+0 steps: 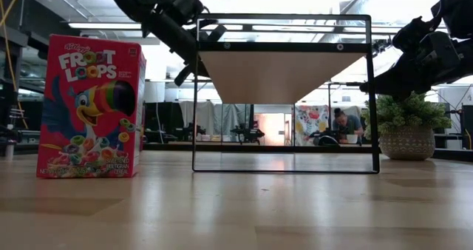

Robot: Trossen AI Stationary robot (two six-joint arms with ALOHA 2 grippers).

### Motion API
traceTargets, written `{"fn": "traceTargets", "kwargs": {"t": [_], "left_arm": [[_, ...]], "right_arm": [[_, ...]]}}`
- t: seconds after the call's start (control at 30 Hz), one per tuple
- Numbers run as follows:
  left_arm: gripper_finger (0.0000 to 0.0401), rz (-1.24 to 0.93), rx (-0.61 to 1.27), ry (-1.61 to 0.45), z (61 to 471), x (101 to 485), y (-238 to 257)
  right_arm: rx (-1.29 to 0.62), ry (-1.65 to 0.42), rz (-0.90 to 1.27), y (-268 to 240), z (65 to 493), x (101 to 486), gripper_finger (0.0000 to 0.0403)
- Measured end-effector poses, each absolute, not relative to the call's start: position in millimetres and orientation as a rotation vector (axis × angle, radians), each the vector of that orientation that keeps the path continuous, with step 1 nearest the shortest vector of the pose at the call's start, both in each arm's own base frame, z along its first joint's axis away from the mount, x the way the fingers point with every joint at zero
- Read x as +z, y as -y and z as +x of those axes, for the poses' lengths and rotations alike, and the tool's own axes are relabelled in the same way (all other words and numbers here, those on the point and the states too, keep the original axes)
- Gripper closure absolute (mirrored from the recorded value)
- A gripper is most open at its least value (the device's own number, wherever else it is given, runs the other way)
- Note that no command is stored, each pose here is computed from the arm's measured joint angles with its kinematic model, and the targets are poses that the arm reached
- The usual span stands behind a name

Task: Stack cereal on shelf
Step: Put the top yellow cereal box on the shelf

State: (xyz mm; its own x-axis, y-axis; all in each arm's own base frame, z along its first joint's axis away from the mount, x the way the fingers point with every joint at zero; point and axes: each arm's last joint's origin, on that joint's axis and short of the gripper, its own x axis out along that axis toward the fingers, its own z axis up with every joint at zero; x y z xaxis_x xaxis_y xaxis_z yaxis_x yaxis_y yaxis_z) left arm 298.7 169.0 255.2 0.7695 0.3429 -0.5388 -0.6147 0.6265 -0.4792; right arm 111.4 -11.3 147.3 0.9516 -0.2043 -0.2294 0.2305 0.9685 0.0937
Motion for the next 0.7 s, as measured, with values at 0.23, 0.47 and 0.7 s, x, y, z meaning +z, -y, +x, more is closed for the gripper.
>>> {"fn": "traceTargets", "kwargs": {"t": [0.23, 0.47, 0.7], "left_arm": [[0.0401, -0.673, 0.621, -0.418, 299.6, 255.0, -167.3], [0.0401, -0.66, 0.674, -0.407, 289.7, 255.3, -183.4], [0.0401, -0.654, 0.695, -0.348, 285.4, 259.4, -194.5]], "right_arm": [[-0.222, -0.22, 0.12, 11.3, 111.4, 147.3, 0.0402], [-0.222, -0.22, 0.12, 11.3, 111.4, 147.3, 0.0402], [-0.222, -0.22, 0.12, 11.3, 111.4, 147.3, 0.0402]]}}
